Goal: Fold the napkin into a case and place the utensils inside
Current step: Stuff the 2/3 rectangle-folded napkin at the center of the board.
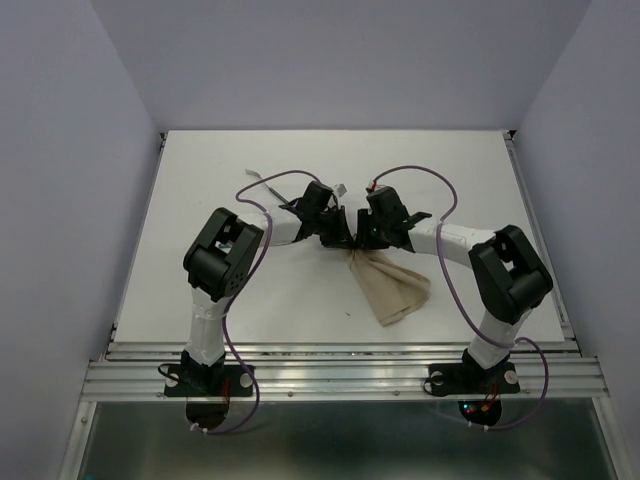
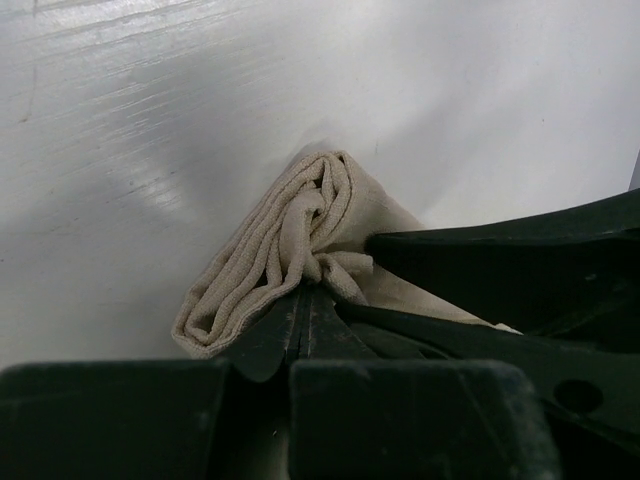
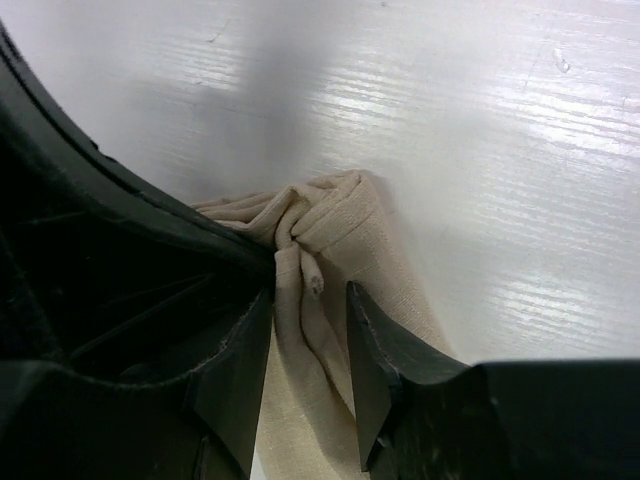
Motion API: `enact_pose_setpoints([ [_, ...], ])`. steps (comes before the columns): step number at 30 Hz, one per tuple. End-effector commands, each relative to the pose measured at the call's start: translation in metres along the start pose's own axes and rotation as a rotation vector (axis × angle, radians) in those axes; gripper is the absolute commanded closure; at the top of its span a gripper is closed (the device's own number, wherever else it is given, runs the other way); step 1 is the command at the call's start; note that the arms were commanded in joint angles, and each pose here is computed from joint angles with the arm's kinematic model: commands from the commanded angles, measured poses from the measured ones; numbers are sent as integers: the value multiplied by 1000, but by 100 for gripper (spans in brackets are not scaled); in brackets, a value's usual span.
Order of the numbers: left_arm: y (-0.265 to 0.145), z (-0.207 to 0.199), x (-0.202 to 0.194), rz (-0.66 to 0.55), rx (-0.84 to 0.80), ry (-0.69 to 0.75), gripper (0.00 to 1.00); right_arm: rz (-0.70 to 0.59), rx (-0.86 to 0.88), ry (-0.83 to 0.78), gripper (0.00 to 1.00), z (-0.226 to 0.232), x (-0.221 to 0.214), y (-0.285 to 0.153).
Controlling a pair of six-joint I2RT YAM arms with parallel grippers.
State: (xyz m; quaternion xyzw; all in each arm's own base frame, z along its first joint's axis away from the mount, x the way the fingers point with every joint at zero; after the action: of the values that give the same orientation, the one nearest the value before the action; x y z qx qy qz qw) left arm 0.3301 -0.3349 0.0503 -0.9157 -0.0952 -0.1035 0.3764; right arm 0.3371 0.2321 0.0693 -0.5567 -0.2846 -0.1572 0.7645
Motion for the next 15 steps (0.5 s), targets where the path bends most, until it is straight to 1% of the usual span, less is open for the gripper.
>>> enact_pose_setpoints([
  [1, 0, 9, -13, 35, 48, 12, 100, -52, 26, 7, 60, 7, 19, 2],
  [4, 0, 10, -13, 34, 50, 14, 100, -57, 21, 23, 66, 3, 20, 4],
  [5, 0, 9, -13, 35, 49, 15, 100, -61, 23, 26, 72, 3, 20, 5],
  [8, -1, 9, -12, 33, 49, 16, 100, -57, 56, 31, 81, 8, 18, 4],
  [9, -1, 8, -13, 34, 46, 18, 100, -61, 61, 32, 88, 8, 19, 4],
  [10, -2, 7, -11, 29, 45, 19, 100, -68, 69, 36, 92, 10, 20, 2],
  [11, -3, 6, -11, 29, 43, 21, 100, -74, 78, 36, 98, 11, 20, 1],
  [15, -9, -2, -8, 18, 28, 29, 100, -83, 114, 32, 99, 16, 21, -5],
])
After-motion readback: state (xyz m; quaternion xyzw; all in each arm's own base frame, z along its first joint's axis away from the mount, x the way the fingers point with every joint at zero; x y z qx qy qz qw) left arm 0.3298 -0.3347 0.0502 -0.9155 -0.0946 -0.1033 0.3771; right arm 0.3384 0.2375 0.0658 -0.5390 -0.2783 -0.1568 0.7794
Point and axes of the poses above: each gripper's point midway between its finger pads, its own y axis out along the fingers, its own z axis along the line the jaws close on, x = y × z, the point moved 3 cm from there along -y, back along the fingers, and after that the axes turned 6 degrees about -y, right-handed, at the moved point
